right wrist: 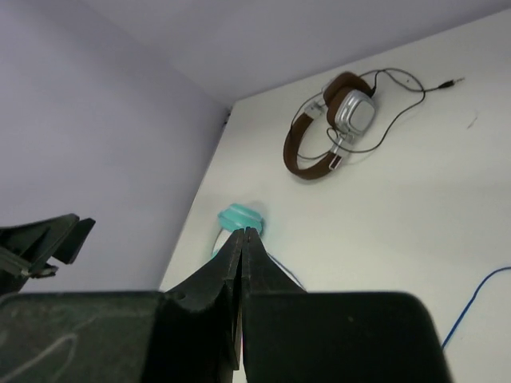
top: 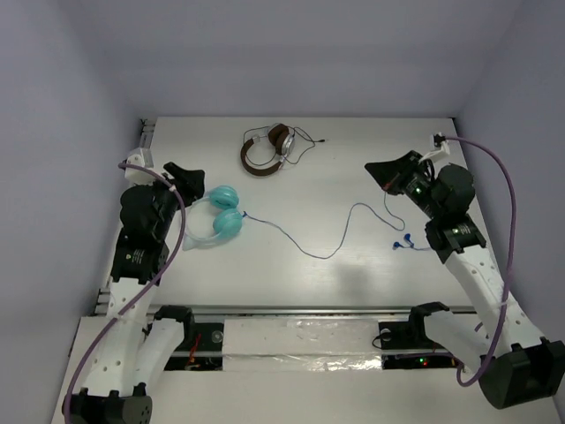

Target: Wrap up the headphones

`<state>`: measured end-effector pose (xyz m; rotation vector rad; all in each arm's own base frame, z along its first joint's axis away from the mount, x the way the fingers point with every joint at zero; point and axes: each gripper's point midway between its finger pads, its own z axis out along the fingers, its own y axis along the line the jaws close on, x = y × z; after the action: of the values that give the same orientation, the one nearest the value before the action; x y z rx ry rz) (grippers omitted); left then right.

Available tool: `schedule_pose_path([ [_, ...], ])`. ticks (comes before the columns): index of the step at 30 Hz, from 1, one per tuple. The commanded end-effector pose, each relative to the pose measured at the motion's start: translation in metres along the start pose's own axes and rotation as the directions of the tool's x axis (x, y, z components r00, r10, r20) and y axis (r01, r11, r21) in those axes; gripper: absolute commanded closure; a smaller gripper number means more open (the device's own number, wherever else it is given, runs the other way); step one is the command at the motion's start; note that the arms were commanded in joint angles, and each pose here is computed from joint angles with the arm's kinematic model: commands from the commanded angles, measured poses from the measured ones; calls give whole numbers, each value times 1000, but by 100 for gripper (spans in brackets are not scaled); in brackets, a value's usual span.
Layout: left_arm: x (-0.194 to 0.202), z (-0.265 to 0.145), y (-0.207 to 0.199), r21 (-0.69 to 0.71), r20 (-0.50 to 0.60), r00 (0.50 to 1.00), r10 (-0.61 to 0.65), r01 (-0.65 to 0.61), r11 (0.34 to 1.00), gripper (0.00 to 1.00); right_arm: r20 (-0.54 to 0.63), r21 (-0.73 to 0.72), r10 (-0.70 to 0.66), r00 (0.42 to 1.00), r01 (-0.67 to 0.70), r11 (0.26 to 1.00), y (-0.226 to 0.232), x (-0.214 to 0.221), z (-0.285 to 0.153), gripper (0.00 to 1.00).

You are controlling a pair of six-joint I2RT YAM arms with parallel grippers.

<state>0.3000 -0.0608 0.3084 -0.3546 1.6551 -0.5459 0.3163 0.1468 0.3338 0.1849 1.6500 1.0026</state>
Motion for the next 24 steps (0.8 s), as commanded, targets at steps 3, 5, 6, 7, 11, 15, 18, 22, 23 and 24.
schedule_pose_path([
  [3,-10,-11,31,-200,0,999,36,-36,979,60,-34,-84,-50,998,47,995,30,15,0,100],
  [5,4,-10,52,-303,-64,997,38,-56,951,77,-58,-96,-68,996,62,993,41,28,1,100],
  [6,6,-10,58,-333,-76,996,38,-61,941,86,-67,-98,-74,995,67,993,44,33,1,100],
  [7,12,-9,65,-363,-99,995,32,-66,930,98,-86,-103,-87,992,78,992,50,44,2,100],
  [11,29,-10,106,-486,-178,984,-11,-78,870,100,-122,-104,-105,987,93,990,52,63,2,100],
  [15,37,-14,160,-618,-216,975,-58,-91,781,83,-123,-115,-122,985,108,988,51,68,-6,100],
  [18,55,-11,192,-657,-253,956,-146,-58,752,67,-113,-115,-127,985,114,987,50,67,-11,100],
  [22,76,-2,211,-677,-310,933,-182,-82,731,47,-113,-152,-127,985,109,982,58,67,-19,97],
  [23,85,5,216,-671,-333,921,-200,-83,736,45,-112,-157,-126,986,108,982,58,67,-19,94],
  [24,90,9,217,-665,-348,914,-208,-84,742,45,-108,-162,-127,986,108,981,59,67,-21,92],
])
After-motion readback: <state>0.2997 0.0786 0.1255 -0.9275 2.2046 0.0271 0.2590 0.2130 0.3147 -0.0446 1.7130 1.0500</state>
